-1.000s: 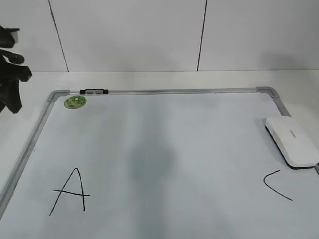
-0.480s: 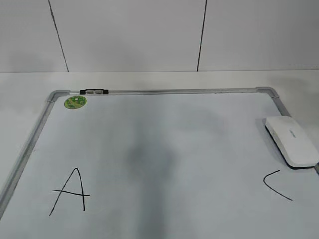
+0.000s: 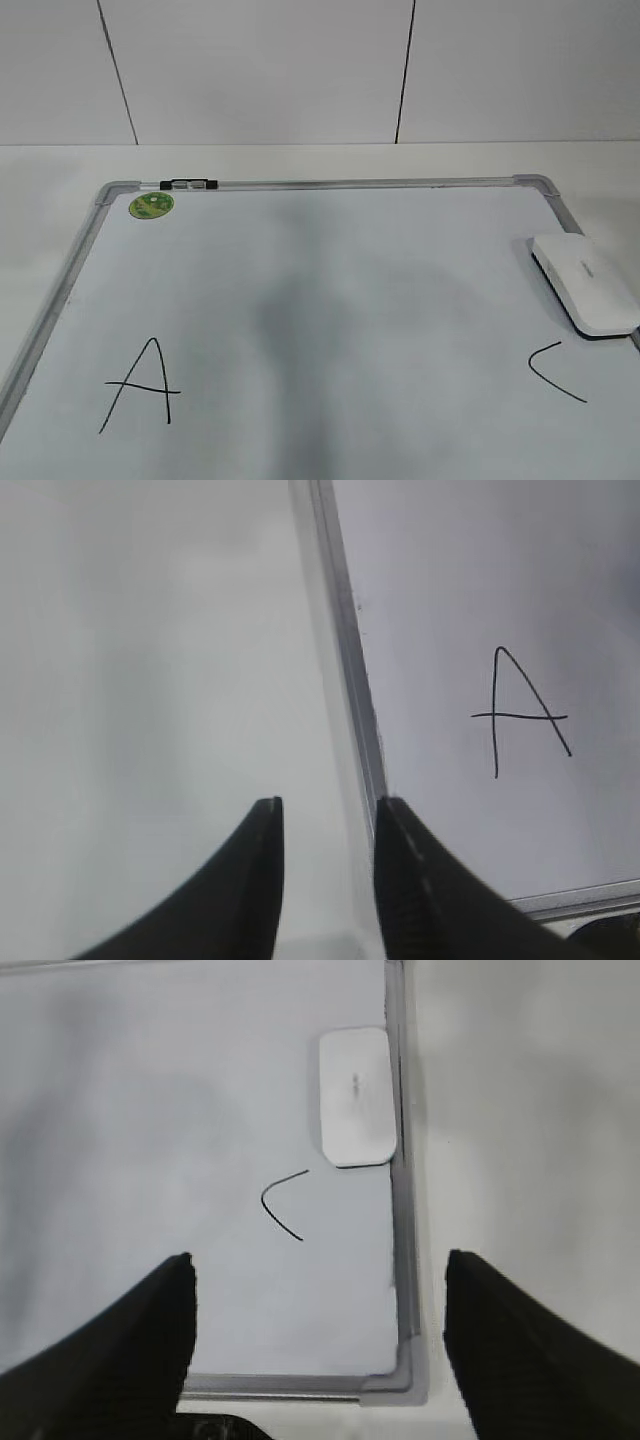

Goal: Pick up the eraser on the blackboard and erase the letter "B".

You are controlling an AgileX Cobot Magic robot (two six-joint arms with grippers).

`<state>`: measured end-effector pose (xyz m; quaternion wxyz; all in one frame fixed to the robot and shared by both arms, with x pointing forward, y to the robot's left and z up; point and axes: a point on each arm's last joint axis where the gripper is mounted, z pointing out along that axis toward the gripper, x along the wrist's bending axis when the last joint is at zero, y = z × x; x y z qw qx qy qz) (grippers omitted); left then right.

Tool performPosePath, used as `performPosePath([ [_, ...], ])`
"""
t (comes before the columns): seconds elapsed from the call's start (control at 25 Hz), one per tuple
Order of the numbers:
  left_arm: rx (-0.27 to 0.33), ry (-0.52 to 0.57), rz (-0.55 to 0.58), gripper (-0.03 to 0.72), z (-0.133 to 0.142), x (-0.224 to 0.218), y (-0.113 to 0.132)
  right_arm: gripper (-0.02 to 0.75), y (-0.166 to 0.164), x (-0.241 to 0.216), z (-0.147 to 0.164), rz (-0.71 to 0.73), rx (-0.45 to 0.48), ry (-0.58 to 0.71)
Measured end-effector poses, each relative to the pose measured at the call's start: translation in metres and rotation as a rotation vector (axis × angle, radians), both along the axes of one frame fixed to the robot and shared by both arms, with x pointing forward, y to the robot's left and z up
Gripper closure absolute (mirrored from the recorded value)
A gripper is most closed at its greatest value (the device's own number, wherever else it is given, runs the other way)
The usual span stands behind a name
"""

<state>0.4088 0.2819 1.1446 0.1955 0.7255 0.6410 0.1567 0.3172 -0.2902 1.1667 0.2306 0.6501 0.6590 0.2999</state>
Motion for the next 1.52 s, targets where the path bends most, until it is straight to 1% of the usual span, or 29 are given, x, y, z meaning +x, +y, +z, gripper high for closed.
performPosePath([
  [0.2, 0.012, -0.124, 0.001, 0.459, 0.005, -0.055, 0.007, 0.146, -0.005, -0.039, -0.04, -0.027, -0.058, -0.049],
  [0.32, 0.014, -0.202, -0.006, 0.459, 0.002, -0.086, 0.01, 0.146, -0.006, -0.057, -0.058, -0.035, -0.074, -0.125],
  [0.36, 0.015, -0.219, -0.005, 0.459, 0.001, -0.093, 0.011, 0.128, -0.006, -0.061, -0.064, -0.036, -0.075, -0.139],
  [0.4, 0.014, -0.236, -0.005, 0.46, -0.002, -0.101, 0.012, 0.135, -0.006, -0.068, -0.069, -0.036, -0.076, -0.165],
  [0.52, 0.013, -0.259, -0.007, 0.461, -0.015, -0.118, 0.014, 0.144, -0.006, -0.079, -0.08, -0.031, -0.086, -0.207],
  [0.64, -0.012, -0.258, -0.015, 0.461, -0.035, -0.132, 0.013, 0.145, -0.006, -0.085, -0.088, -0.022, -0.101, -0.229],
  [0.76, -0.042, -0.292, -0.025, 0.461, -0.056, -0.146, 0.011, 0.145, -0.006, -0.083, -0.101, -0.018, -0.107, -0.201],
  [0.84, -0.047, -0.321, -0.027, 0.461, -0.068, -0.154, 0.012, 0.146, -0.006, -0.079, -0.11, -0.016, -0.11, -0.168],
  [0.96, -0.057, -0.369, -0.03, 0.461, -0.083, -0.166, 0.012, 0.146, -0.006, -0.079, -0.112, -0.014, -0.111, -0.164],
  [1.04, -0.062, -0.419, -0.032, 0.461, -0.085, -0.175, 0.013, 0.146, -0.006, -0.079, -0.112, -0.014, -0.112, -0.173],
  [1.16, -0.069, -0.495, -0.032, 0.461, -0.086, -0.186, 0.014, 0.146, -0.006, -0.087, -0.112, -0.017, -0.114, -0.22],
  [1.28, -0.072, -0.502, -0.033, 0.461, -0.086, -0.187, 0.014, 0.146, -0.006, -0.094, -0.113, -0.02, -0.115, -0.271],
  [1.52, -0.072, -0.504, -0.033, 0.461, -0.086, -0.187, 0.014, 0.146, -0.006, -0.092, -0.12, -0.019, -0.117, -0.247],
])
